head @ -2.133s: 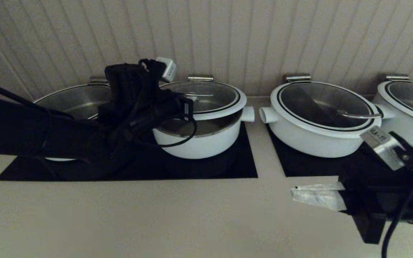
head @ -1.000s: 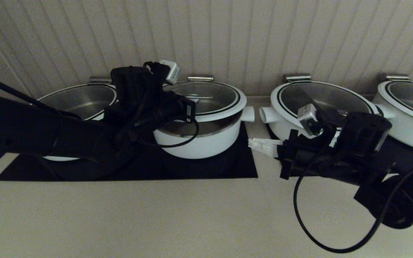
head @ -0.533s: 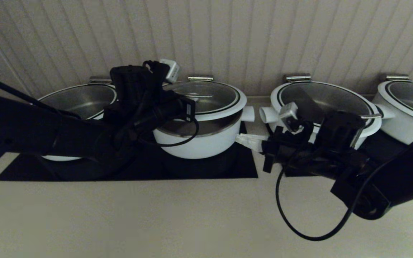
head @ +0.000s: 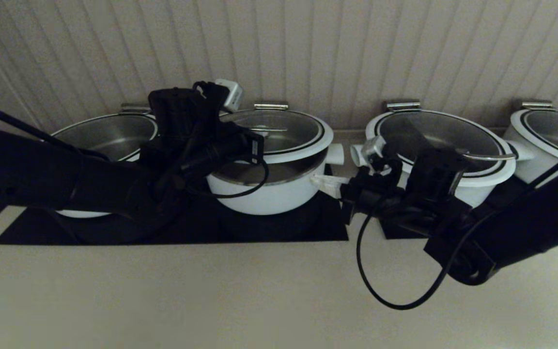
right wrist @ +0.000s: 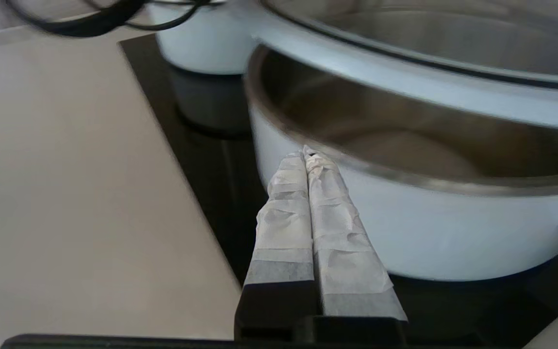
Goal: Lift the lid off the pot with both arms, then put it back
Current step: Hold the pot lid with the right arm
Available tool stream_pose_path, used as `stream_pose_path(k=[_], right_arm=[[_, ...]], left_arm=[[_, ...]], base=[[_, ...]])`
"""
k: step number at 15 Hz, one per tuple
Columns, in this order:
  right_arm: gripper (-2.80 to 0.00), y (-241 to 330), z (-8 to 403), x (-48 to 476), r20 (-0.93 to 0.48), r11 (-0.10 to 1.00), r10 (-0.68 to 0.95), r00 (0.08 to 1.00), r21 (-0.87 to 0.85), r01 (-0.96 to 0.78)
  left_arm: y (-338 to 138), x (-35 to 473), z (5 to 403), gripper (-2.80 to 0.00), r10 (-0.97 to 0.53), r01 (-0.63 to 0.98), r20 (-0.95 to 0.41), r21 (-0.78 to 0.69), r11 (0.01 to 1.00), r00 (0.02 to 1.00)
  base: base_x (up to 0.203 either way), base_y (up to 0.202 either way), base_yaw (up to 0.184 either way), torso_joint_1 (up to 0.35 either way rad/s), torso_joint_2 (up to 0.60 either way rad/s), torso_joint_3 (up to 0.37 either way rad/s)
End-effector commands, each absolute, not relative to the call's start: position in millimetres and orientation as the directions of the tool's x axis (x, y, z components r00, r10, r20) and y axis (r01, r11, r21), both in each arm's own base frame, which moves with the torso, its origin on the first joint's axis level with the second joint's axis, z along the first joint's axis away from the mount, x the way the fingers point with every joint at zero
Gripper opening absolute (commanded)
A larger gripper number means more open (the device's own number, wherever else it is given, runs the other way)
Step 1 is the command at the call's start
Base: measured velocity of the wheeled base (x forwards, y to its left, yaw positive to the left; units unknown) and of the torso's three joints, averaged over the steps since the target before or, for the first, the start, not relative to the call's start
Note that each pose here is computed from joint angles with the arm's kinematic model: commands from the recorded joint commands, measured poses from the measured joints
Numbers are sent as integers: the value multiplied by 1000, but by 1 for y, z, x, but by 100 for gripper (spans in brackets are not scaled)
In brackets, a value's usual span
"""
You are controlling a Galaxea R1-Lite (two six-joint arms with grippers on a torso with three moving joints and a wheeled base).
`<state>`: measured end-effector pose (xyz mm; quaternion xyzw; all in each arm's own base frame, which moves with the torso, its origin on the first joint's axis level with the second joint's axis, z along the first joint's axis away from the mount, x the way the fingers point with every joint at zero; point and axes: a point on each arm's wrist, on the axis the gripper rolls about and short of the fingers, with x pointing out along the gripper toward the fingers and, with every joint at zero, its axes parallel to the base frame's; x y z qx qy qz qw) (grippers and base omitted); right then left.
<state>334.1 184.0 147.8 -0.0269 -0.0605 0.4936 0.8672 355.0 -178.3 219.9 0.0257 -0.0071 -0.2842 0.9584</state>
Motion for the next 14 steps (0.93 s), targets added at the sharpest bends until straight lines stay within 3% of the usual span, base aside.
stream_pose_path(k=[1, 14], right_arm=[[-280, 189, 146, 344, 94, 529, 849, 521, -115, -841], [-280, 207, 138, 384, 156, 612, 790, 593, -134, -779]], left_arm=[[-178, 354, 222, -280, -546, 545, 8, 55, 837, 838], [-177, 352, 225, -280, -547, 545, 17, 57, 837, 837]], base=[[0, 0, 0, 0, 0, 0], [0, 0, 0, 0, 0, 0]])
